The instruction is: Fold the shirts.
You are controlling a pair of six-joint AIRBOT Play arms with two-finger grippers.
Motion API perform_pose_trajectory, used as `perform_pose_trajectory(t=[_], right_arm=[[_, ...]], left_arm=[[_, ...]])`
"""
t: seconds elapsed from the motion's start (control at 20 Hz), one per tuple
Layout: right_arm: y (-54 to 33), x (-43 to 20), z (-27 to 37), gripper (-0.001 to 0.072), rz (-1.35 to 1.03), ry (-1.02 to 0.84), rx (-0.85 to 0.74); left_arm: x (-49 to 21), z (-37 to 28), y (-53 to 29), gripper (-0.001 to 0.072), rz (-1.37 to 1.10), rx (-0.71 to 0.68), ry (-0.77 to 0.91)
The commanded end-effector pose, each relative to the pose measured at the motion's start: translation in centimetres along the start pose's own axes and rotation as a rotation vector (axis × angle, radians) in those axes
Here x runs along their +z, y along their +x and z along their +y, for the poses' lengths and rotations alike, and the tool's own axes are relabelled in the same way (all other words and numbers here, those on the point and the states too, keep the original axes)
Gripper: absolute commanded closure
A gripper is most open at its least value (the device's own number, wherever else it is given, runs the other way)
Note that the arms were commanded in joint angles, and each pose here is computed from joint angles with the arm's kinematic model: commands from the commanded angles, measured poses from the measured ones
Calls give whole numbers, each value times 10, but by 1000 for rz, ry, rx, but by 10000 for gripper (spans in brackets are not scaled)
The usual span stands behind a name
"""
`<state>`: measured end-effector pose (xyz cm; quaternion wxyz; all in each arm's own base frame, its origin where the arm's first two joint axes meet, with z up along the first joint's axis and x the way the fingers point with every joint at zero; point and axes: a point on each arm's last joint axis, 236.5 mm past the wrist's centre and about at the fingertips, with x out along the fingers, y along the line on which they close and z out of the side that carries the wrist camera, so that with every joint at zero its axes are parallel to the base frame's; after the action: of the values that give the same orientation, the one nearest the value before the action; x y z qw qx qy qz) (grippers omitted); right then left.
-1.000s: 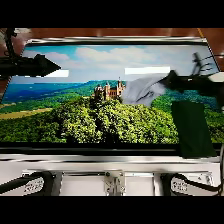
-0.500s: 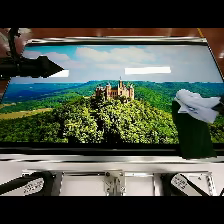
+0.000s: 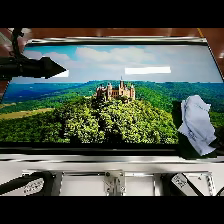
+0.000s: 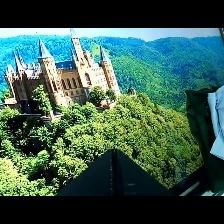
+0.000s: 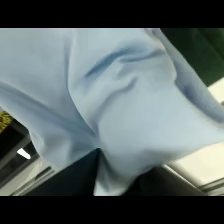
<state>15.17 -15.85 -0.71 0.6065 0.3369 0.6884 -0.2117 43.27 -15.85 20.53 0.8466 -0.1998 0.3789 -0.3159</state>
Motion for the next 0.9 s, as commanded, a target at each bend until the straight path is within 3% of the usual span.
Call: perform_pose_trajectory(t=[0.0, 0.2, 0.25, 0.3, 0.45, 0.5, 0.6, 0.65, 0.75, 0.85], right_arm=[[30, -4, -15, 57, -27, 40, -16], [-15, 46, 2, 59, -238, 12, 41], [-44, 68, 10, 104, -348, -27, 58], [-77, 88, 27, 136, -461, -80, 103], [-165, 122, 108, 136, -761, -268, 224], [-168, 115, 139, 136, -764, -367, 224], [-138, 83, 192, 132, -651, -602, 161], [-112, 66, 210, 21, -566, -690, 104], [-69, 44, 235, 19, -422, -745, 64], [-43, 33, 251, 20, -336, -787, 58]], left_arm=[[3, -3, 3, 672, -12, -1, 12], [5, 1, 3, 673, -23, 16, 19], [2, 8, 3, 675, -9, 57, 46], [-4, 23, 3, 676, 23, 146, 63], [-21, 71, -7, 676, 125, 539, 147], [-27, 77, -8, 676, 144, 645, 161], [-55, 70, 15, 673, 246, 691, 188], [-79, 65, 32, 627, 340, 682, 201], [-115, 63, 57, 113, 479, 681, 222], [-133, 63, 70, 103, 544, 681, 235]])
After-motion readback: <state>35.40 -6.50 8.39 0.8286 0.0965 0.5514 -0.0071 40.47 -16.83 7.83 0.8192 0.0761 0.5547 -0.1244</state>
